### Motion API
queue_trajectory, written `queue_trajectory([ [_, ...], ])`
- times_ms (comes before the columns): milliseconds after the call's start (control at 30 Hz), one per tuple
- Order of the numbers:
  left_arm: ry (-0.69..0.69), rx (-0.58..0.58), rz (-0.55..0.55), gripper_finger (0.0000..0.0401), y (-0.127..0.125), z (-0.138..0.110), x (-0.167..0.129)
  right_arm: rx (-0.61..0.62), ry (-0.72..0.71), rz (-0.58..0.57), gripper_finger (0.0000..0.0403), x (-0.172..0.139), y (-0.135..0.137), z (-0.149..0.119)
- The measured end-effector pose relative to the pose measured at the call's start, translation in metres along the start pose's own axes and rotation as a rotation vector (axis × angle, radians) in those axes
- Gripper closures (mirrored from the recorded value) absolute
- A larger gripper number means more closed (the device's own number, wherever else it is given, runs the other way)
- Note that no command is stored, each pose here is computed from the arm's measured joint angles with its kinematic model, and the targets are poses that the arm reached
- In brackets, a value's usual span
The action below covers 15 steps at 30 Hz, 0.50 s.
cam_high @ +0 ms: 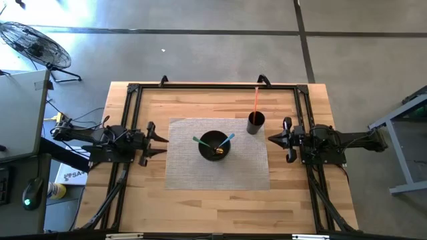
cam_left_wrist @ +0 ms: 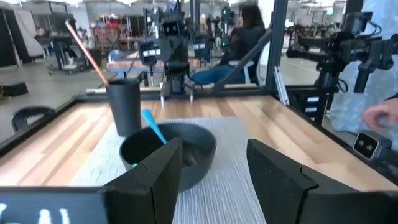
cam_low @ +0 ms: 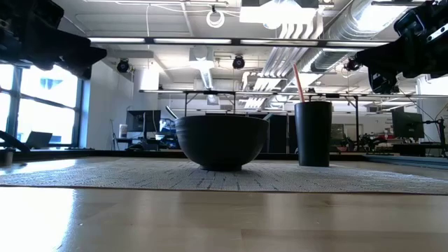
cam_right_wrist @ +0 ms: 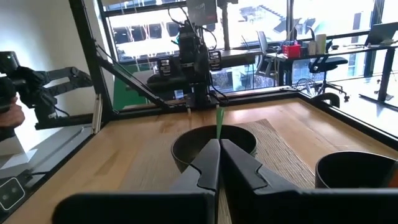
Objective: Pick & Place Utensil
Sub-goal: Return to Home Position
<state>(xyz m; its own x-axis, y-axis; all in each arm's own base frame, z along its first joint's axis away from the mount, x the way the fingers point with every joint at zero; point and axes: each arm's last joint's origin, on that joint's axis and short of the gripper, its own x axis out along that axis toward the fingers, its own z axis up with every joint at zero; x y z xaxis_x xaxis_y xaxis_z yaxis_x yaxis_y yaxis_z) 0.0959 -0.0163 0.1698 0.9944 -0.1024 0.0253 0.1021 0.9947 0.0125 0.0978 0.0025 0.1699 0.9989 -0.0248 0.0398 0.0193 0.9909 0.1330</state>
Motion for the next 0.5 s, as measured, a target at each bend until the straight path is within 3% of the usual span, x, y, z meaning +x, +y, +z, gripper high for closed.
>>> queue_trajectory([
  [500, 0.004, -0.019, 0.002, 0.0224, 0.0001, -0.0005, 0.0000, 0.000, 0.002, 0.000, 0.0397, 0.0000, 0.0000, -0.0002],
])
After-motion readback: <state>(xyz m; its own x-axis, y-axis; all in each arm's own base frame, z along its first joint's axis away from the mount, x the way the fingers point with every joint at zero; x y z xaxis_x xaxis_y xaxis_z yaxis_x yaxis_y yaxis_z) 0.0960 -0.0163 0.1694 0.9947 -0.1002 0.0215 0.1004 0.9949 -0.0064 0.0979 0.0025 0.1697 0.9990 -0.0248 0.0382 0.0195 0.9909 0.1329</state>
